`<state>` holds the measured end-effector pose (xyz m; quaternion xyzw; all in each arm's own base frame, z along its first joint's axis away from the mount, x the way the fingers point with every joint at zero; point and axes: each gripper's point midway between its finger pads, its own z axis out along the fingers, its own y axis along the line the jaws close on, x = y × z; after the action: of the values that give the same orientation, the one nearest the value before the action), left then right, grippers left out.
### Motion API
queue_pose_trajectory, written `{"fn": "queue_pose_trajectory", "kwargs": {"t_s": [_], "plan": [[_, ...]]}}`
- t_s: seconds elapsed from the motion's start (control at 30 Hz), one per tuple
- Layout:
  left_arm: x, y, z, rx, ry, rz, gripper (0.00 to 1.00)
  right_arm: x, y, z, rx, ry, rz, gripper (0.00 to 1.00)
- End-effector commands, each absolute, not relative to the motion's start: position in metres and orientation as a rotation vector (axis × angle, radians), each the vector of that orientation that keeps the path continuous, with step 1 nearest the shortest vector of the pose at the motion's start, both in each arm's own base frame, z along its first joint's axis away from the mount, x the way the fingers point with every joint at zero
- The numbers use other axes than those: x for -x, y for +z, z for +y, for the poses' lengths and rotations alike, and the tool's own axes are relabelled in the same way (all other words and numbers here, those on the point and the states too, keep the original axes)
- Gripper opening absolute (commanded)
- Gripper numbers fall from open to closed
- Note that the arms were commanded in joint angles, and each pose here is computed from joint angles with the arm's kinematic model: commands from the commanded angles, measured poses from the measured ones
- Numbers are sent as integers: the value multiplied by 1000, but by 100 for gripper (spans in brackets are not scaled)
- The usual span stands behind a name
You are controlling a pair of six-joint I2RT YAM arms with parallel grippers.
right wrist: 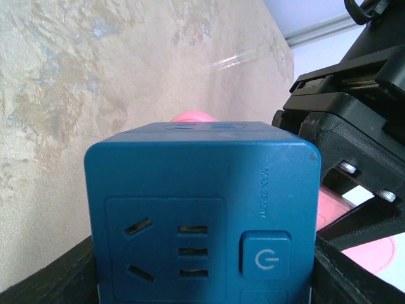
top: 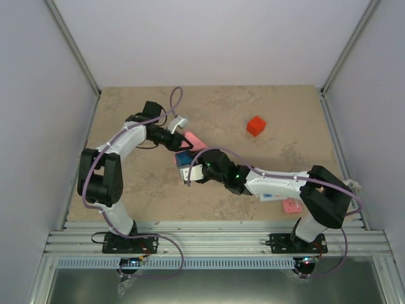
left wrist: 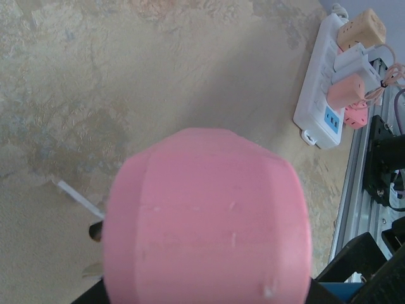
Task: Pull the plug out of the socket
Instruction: Remove the plug from the socket.
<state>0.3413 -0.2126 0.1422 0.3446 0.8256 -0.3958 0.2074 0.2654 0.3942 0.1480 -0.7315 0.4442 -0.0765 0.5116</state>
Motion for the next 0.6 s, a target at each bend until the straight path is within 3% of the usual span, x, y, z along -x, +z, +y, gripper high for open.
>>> {"fn": "queue_pose_trajectory", "kwargs": {"t_s": [0.0,0.13,0.57], "plan": [[-351,162,-207,-945,-1103,2230,0,-282,170,386,1663,-252,1108,13],[-351,162,-204,-936,-1115,2229,0,-278,168,384,1652,-281,1072,3],[-356,160,-200,-916,-1059,2239,0,-270,159,391,1713,-236,1091,3]]}}
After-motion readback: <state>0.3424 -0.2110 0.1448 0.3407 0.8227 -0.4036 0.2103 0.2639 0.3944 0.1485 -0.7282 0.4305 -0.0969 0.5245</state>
